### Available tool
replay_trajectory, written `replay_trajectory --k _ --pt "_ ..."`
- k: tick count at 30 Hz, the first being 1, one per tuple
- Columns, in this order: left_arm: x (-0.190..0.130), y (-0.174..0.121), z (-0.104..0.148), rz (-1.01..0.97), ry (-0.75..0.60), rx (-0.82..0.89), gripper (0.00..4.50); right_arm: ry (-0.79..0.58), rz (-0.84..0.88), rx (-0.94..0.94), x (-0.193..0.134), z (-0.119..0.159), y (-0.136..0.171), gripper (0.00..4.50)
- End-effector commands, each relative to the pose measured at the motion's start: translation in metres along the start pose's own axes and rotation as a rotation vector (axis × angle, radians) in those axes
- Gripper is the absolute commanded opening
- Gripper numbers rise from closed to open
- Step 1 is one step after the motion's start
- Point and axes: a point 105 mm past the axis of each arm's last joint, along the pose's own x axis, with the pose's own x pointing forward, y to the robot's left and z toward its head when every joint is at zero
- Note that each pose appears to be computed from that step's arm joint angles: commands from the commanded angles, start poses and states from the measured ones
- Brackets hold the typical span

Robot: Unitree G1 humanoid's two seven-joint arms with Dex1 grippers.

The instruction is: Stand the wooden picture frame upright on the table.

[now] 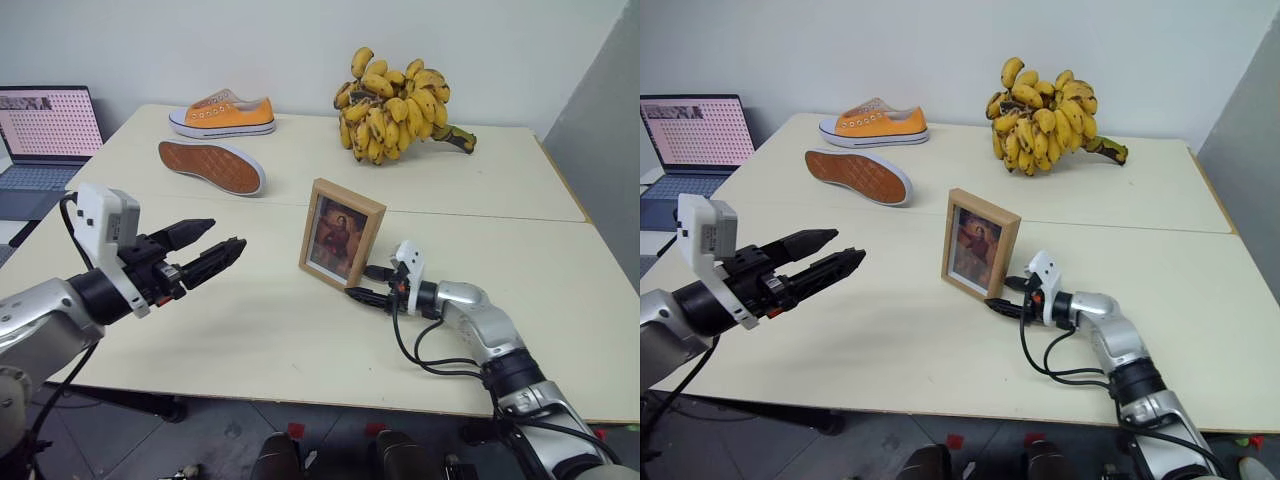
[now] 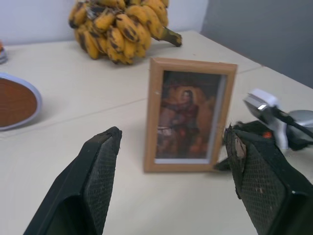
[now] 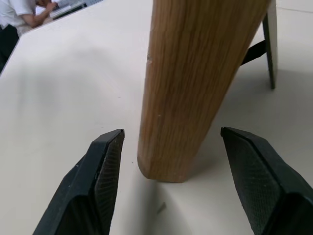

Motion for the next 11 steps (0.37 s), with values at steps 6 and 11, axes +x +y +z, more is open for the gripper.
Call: replay_trajectory --k 6,11 --pt "0.01 0.0 0.004 -0.048 -0.039 0.021 3.58 0.035 -0.014 -0.129 -0.079 0.042 0.011 3.32" --pt "0.015 0.002 -0.001 -0.059 -0.028 0.02 3.58 -0.086 -0.058 -0.129 -0.08 0.089 0.018 3.32"
